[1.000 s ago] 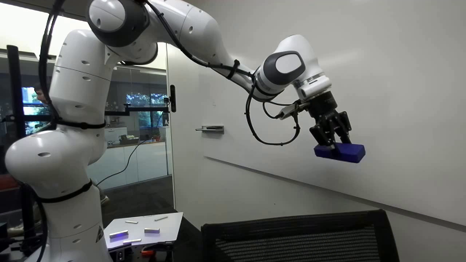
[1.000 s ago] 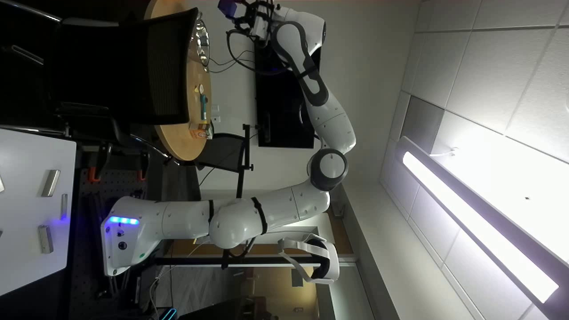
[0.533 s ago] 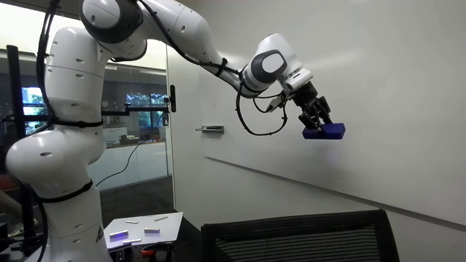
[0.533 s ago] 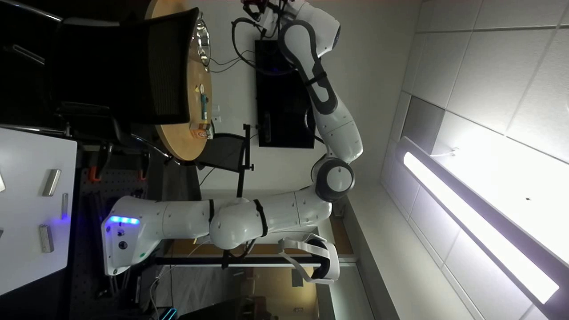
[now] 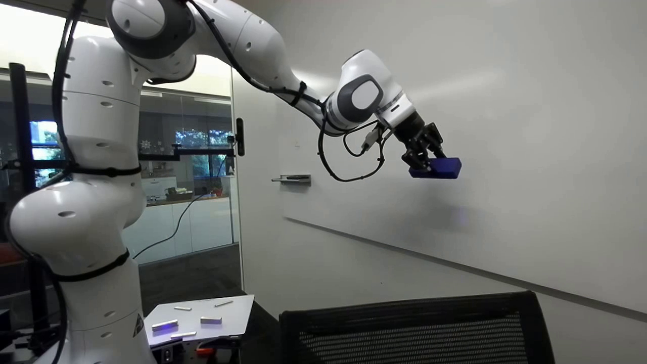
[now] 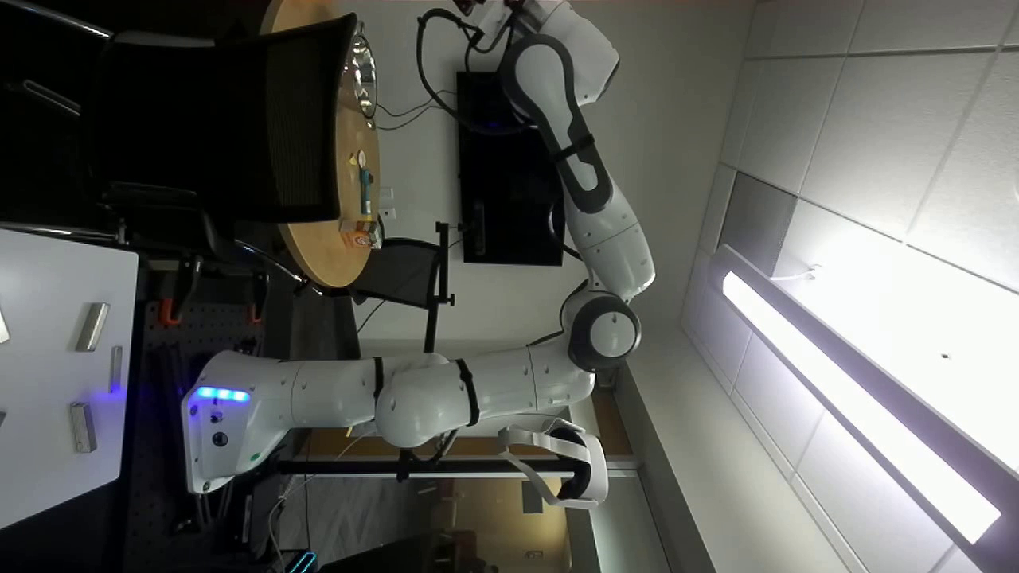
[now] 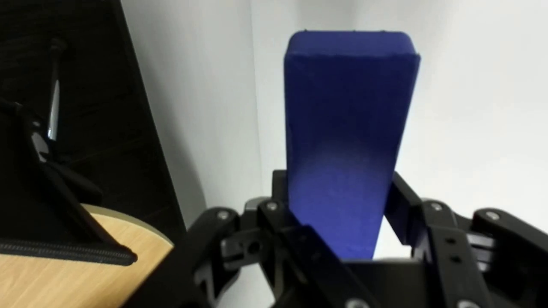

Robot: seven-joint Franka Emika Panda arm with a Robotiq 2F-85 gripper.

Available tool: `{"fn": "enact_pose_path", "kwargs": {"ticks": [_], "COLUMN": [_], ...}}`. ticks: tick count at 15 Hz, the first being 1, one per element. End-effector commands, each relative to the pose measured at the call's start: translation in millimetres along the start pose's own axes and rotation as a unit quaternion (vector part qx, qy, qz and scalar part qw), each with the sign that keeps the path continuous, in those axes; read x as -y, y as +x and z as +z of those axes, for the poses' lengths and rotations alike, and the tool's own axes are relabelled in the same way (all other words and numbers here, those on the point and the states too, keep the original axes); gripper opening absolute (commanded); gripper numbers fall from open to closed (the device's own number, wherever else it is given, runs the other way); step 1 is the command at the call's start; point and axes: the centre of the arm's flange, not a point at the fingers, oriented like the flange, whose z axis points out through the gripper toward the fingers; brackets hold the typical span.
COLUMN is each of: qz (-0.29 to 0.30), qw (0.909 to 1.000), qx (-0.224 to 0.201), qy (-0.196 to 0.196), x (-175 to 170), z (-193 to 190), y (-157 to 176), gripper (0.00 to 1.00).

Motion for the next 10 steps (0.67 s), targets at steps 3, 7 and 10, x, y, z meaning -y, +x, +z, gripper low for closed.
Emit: {"fn": "enact_pose_path", "kwargs": {"ticks": [3, 7, 10], "qz": [0.080, 0.089, 0.061], "qw": [0.9961, 0.9928, 0.9921], "qx": [0.002, 0.009, 0.014], "qy": [0.039, 0.080, 0.109], "x": [11, 31, 51], "z": [-16, -30, -36], "y": [-20, -36, -51], "gripper": [0.31, 0.31, 0.31]}}
